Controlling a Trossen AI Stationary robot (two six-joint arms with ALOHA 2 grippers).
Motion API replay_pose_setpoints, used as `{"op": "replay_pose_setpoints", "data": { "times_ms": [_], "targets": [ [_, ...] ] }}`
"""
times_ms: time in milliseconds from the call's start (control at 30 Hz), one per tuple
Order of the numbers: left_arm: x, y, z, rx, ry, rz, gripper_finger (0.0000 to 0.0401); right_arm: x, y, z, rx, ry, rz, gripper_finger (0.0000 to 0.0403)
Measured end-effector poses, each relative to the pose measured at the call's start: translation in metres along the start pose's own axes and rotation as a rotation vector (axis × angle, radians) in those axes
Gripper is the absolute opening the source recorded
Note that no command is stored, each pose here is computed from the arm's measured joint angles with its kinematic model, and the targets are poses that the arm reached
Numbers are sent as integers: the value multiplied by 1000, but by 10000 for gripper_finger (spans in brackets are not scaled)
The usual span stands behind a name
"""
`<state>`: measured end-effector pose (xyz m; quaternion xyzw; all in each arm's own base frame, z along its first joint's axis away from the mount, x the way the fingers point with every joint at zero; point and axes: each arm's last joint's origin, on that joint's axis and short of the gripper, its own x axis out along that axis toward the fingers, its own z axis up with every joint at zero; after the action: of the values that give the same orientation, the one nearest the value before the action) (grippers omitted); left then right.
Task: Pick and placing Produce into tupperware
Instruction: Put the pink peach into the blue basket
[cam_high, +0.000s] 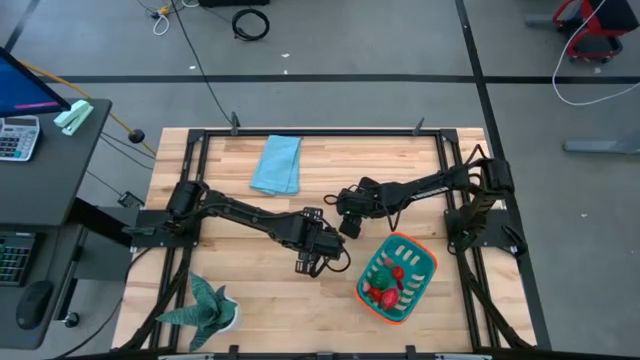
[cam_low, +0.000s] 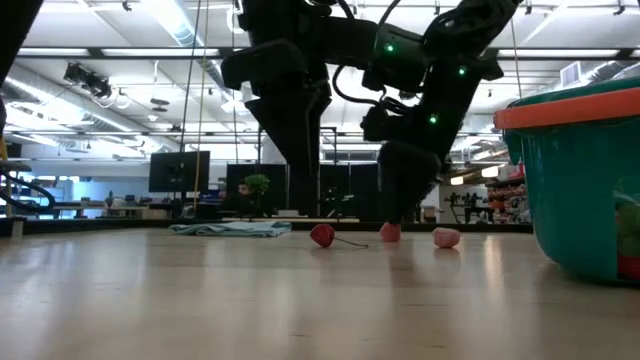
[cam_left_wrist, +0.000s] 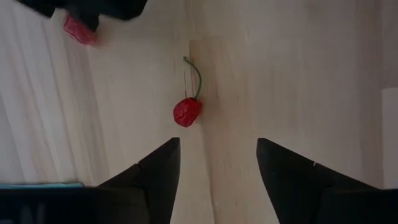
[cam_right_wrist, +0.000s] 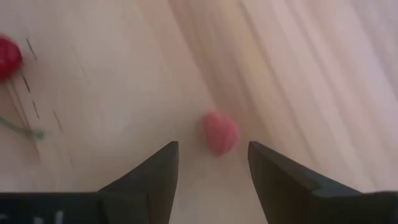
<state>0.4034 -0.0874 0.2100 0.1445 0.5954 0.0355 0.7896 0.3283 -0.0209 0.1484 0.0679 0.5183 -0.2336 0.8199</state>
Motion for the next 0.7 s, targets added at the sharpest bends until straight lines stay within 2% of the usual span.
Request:
{"op": "replay_pose_setpoints", "data": {
  "times_ms": [133,300,500,600,700],
  "targets": [
    [0,1,0,-3,1,1,216,4,-3,5,19,-32,9,202],
    [0,1,0,-15,-1,0,219,22,-5,0,75,27,-3,202],
    [0,1,0,-31,-4,0,210,26,-4,0,103,27,-17,197],
    [0,1,0,-31,-4,0,204,24,-5,0,102,22,-25,180],
    [0,1,0,-48,-4,0,199,24,-5,0,102,26,-24,142]
  ]
}}
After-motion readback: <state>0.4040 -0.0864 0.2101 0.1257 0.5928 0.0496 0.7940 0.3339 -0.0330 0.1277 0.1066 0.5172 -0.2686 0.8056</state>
